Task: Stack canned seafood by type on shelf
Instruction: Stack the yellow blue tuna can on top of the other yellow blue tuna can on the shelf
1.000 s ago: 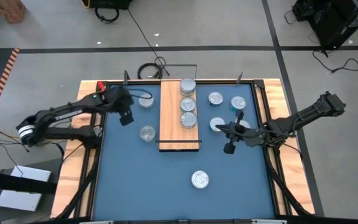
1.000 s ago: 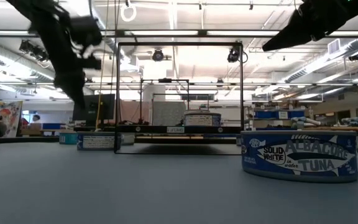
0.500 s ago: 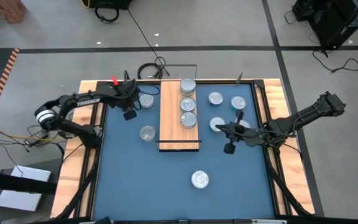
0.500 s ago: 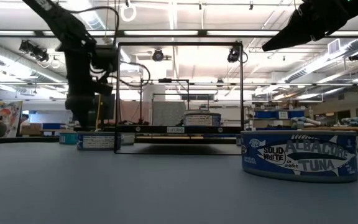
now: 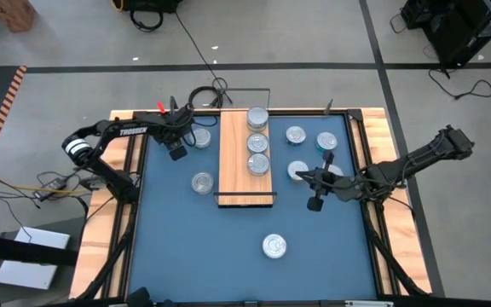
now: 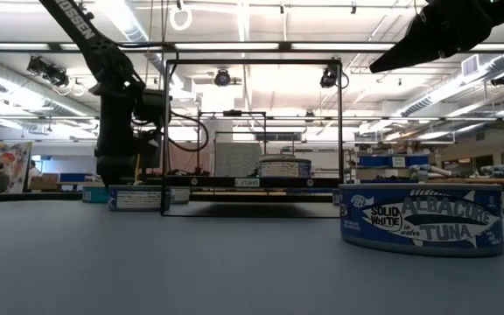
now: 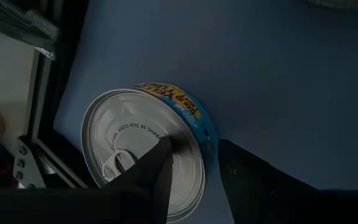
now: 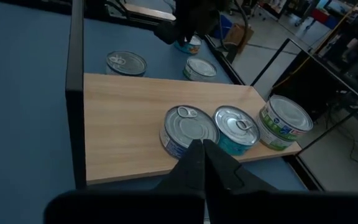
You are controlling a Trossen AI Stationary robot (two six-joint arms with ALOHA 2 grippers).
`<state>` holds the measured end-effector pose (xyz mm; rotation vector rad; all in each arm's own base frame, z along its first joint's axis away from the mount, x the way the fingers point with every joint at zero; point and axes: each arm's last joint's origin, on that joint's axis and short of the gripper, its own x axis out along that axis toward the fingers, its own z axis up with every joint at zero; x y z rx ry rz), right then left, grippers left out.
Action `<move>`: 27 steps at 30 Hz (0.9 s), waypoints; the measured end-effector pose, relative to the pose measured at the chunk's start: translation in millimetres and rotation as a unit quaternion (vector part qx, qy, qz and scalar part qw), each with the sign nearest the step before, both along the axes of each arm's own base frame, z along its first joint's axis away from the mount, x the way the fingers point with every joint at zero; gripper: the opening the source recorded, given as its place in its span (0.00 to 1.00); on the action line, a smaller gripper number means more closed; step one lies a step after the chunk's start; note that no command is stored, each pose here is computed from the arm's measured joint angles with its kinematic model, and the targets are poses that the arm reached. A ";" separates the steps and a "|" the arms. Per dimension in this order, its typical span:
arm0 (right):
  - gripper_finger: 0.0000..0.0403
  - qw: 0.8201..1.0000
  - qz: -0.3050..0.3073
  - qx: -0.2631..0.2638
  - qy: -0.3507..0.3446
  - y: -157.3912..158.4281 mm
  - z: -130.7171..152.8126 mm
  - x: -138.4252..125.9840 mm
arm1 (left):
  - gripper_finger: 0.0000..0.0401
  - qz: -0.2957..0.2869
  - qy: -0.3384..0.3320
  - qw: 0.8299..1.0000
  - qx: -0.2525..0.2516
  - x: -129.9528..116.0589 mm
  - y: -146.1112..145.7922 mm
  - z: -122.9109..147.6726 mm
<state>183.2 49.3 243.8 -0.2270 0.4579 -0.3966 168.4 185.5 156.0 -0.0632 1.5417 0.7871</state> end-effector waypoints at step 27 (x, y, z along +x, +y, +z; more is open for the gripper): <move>0.00 1.000 0.021 -0.002 0.001 7.2 0.0 -2.1 | 0.01 -0.024 0.035 0.998 -0.041 -5.7 -7.8 0.6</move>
